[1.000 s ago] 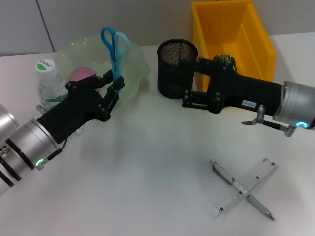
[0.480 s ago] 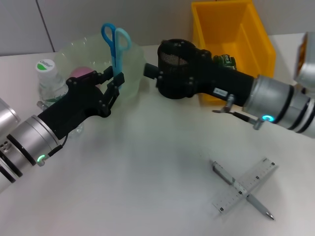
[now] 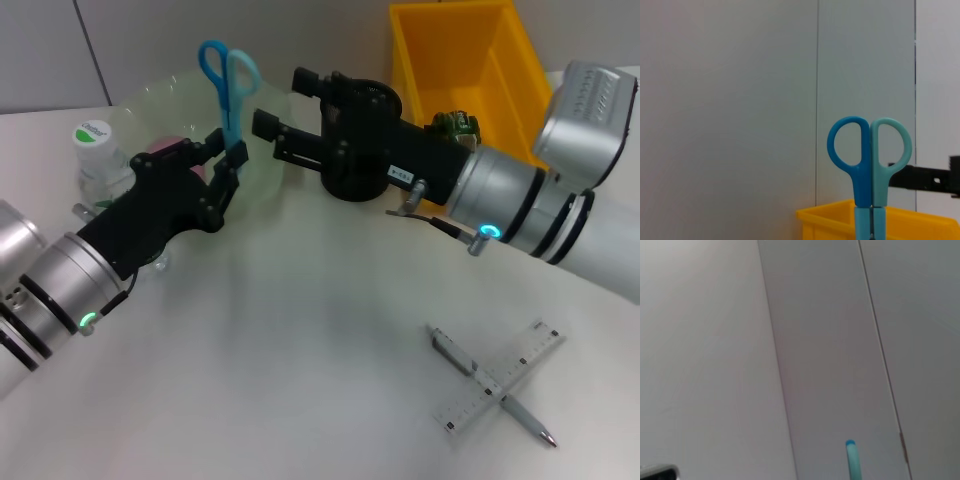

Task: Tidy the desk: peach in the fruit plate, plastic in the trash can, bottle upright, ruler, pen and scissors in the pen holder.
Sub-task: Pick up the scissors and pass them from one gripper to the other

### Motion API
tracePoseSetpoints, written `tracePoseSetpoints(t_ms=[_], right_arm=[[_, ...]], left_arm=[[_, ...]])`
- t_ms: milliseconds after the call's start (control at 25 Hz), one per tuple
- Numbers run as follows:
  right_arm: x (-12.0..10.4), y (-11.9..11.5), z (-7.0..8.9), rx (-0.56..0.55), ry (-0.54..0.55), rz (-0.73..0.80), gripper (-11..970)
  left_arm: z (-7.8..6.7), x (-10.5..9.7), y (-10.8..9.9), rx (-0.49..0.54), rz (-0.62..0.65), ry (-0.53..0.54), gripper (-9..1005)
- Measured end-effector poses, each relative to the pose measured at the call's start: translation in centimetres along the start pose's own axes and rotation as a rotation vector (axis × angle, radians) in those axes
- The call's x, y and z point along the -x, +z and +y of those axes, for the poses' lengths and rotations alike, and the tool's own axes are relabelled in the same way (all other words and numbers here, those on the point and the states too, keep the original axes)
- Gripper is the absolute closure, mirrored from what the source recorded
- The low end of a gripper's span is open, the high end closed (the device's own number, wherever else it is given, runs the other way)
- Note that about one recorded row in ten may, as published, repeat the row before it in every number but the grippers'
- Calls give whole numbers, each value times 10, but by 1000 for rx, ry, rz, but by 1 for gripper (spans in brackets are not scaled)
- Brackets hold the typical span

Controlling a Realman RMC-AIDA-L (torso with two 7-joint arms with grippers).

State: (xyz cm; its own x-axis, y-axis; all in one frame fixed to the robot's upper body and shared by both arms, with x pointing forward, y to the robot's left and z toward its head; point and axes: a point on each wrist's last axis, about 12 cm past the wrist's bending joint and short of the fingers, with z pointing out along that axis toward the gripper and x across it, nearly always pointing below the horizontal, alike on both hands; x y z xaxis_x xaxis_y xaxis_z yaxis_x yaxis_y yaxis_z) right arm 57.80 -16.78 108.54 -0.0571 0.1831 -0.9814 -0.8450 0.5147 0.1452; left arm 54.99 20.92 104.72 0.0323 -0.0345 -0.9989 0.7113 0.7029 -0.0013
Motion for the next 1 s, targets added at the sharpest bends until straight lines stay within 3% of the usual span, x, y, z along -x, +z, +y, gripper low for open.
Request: tracePoseSetpoints(t_ms=[240,640,1000], right_arm=[[-1,6,3,-24,-21,-22,145],[-4,11,7,-24,-39,-14,145],[-2,13,5,-29,-44,-15,145]], left_arm=[[-5,-2,4,21,-3,16,787],[-26,-4,12,59,-34,40,787],[-31,-7,12,70,-31,43,787]])
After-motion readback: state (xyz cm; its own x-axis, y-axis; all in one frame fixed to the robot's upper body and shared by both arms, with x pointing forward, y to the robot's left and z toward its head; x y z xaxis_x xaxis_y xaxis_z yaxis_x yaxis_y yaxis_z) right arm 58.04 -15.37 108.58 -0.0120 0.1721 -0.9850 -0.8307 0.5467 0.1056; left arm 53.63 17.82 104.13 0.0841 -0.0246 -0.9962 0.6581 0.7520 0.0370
